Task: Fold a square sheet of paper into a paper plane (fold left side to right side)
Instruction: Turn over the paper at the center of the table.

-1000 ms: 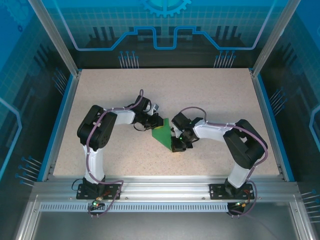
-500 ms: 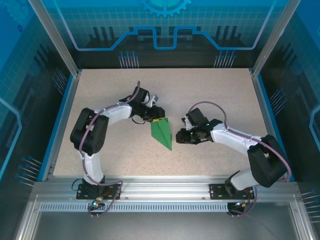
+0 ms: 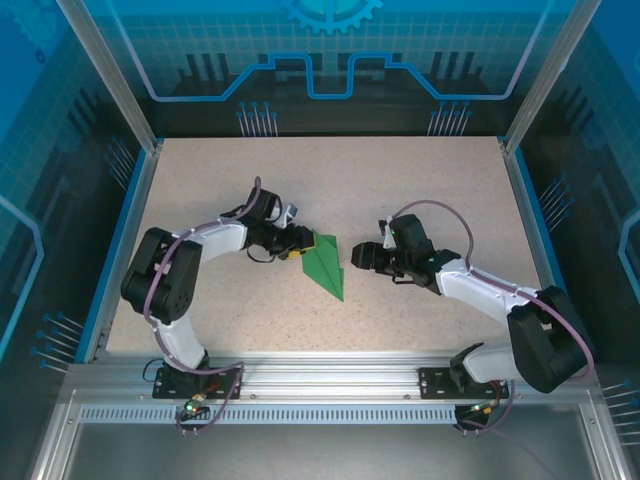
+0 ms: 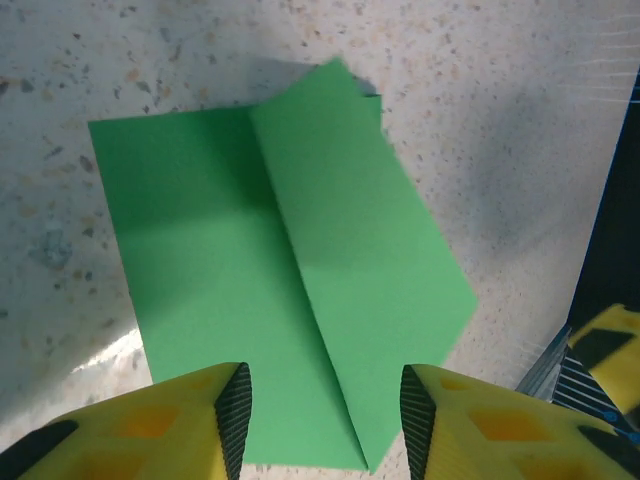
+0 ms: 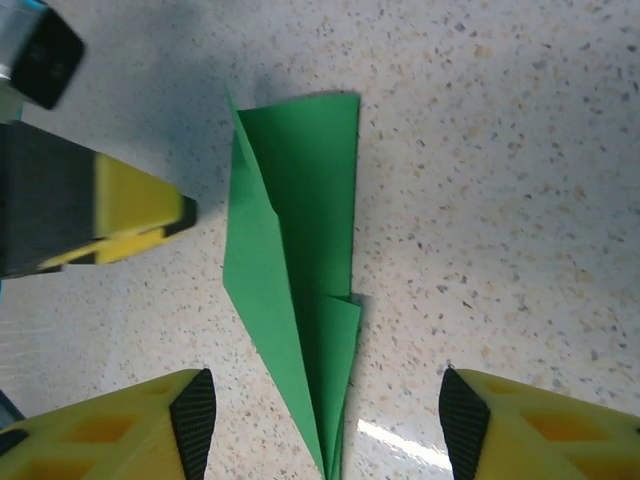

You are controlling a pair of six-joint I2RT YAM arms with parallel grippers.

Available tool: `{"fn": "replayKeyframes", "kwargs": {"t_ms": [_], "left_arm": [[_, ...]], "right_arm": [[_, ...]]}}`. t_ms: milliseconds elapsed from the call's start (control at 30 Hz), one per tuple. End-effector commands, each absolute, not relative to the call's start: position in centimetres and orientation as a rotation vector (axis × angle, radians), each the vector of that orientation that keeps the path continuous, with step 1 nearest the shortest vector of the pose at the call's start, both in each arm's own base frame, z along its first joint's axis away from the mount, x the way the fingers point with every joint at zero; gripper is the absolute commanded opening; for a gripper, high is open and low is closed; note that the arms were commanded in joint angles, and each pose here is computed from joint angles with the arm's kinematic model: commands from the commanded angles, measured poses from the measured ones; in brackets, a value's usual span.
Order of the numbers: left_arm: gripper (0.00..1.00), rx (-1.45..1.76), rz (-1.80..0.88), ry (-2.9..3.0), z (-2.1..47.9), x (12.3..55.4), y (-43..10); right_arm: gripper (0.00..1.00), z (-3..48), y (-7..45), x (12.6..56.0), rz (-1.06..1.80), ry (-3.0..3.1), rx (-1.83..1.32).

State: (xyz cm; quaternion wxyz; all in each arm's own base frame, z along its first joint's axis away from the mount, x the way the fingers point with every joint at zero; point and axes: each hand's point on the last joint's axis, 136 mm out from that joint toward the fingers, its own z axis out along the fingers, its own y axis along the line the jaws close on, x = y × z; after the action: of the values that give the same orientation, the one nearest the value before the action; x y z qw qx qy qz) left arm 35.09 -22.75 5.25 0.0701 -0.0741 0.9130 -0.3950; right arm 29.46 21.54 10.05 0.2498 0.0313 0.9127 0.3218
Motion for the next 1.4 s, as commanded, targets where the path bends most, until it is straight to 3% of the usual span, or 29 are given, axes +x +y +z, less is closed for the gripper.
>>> {"fn": "replayKeyframes", "kwargs": {"t_ms": [0,333,467,633,733,867,1100,1367], "left_arm": [[0.47,-0.213,-1.287,2.720,5.3,35.7,-24.1],[0.43,-0.214,-1.347,2.739,3.5,36.8,-26.0],[0.38,-0.202,-1.384,2.733,3.4,37.3,-26.9],[0.23,-0.178,-1.404,2.703,4.2,38.0,-27.3],[0.12,-0.134,-1.418,2.654,5.8,38.5,-27.5],[0.06,-0.088,-1.408,2.566,9.5,39.2,-27.0],[0.06,-0.074,-1.409,2.396,17.4,39.9,-24.5],[0.06,-0.040,-1.467,2.276,23.1,39.2,-24.3]], "right_arm": [[0.63,11.2,21.6,29.9,0.926,2.427,0.099],[0.64,11.6,21.2,29.3,0.925,2.423,0.085],[0.66,11.8,21.2,28.9,0.954,2.426,0.065],[0.76,12.1,21.3,28.3,0.998,2.432,0.033],[0.85,12.2,21.1,28.1,1.024,2.434,0.015],[0.99,12.4,20.9,27.7,1.062,2.437,-0.025],[1.00,13.2,22.5,26.7,1.235,2.415,-0.156],[1.00,14.7,28.1,25.7,1.629,2.269,-0.300]]}}
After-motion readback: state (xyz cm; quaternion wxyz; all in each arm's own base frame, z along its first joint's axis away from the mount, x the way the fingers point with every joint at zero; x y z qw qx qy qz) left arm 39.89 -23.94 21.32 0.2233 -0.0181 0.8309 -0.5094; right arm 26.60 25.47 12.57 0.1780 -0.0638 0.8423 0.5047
